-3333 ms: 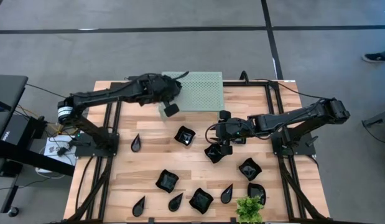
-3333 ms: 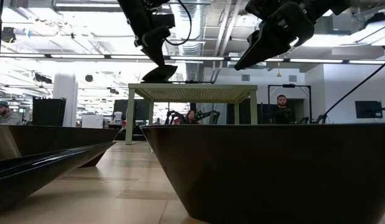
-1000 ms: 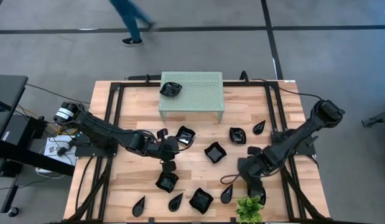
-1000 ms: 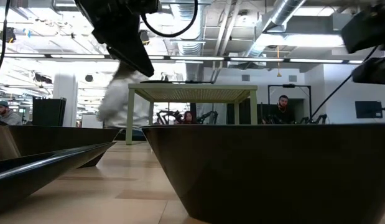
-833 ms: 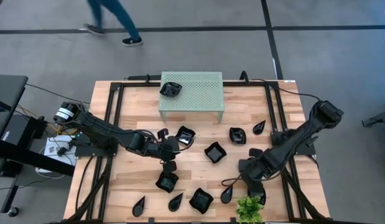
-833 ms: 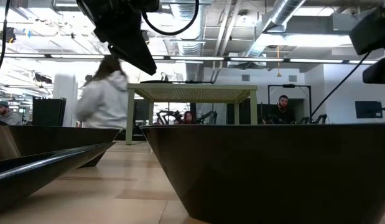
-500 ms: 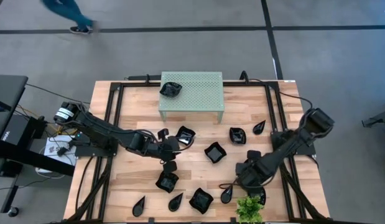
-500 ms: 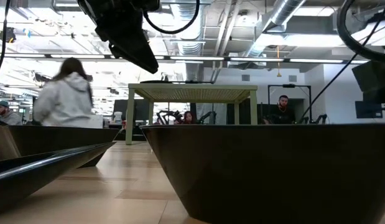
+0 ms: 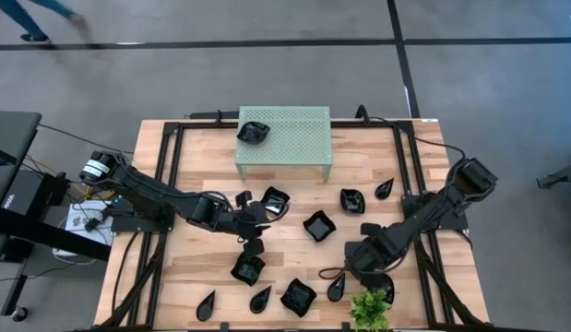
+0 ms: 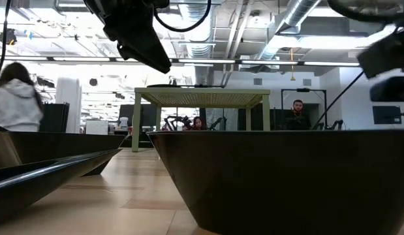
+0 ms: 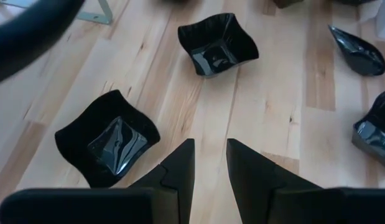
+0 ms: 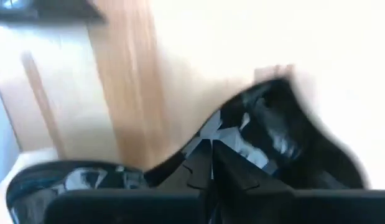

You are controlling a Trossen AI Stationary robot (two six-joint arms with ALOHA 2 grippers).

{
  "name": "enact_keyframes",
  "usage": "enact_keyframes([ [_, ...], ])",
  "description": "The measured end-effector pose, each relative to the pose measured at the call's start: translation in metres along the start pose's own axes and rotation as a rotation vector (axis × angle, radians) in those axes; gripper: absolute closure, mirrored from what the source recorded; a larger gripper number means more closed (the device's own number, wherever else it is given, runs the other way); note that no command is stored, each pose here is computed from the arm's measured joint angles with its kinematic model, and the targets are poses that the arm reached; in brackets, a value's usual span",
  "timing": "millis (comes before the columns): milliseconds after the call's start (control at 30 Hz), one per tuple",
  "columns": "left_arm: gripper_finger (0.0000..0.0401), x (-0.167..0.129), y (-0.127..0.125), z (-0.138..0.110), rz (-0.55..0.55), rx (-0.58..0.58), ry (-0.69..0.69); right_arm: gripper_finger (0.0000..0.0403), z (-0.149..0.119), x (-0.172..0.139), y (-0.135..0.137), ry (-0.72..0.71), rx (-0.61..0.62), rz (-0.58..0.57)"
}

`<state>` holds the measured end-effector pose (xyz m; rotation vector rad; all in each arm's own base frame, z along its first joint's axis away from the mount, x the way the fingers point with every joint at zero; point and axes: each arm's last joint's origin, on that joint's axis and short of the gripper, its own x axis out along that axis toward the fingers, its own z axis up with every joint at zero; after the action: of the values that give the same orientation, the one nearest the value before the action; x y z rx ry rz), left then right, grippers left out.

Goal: Pick & Place Mini shaped plates
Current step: Put the distorted square plate on the shelf

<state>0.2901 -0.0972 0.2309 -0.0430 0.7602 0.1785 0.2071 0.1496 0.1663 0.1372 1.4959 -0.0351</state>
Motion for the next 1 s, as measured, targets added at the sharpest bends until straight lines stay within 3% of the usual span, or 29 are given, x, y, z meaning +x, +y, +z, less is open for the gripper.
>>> enact_keyframes([
  [300,0.0307,0.0,-0.001,0.001,-0.005,-0.003,-0.012,0.0394,0.012,-0.016,-0.007,-0.086,0.049,-0.002],
  [467,0.0307,0.0,-0.001,0.001,-0.005,-0.004,-0.013,0.0353,0.011,-0.015,-0.006,-0.067,0.126,0.014],
  [633,0.0307,0.0,-0.001,0.002,-0.007,-0.006,-0.016,0.0305,0.013,-0.021,-0.004,-0.056,0.128,0.019],
  [800,0.0307,0.0,-0.001,0.002,-0.008,-0.006,-0.018,0.0265,0.019,-0.036,0.006,-0.057,0.125,0.095],
  [1000,0.0307,0.0,-0.001,0.002,-0.007,-0.006,-0.018,0.0234,0.016,-0.035,0.015,-0.063,0.222,0.137],
])
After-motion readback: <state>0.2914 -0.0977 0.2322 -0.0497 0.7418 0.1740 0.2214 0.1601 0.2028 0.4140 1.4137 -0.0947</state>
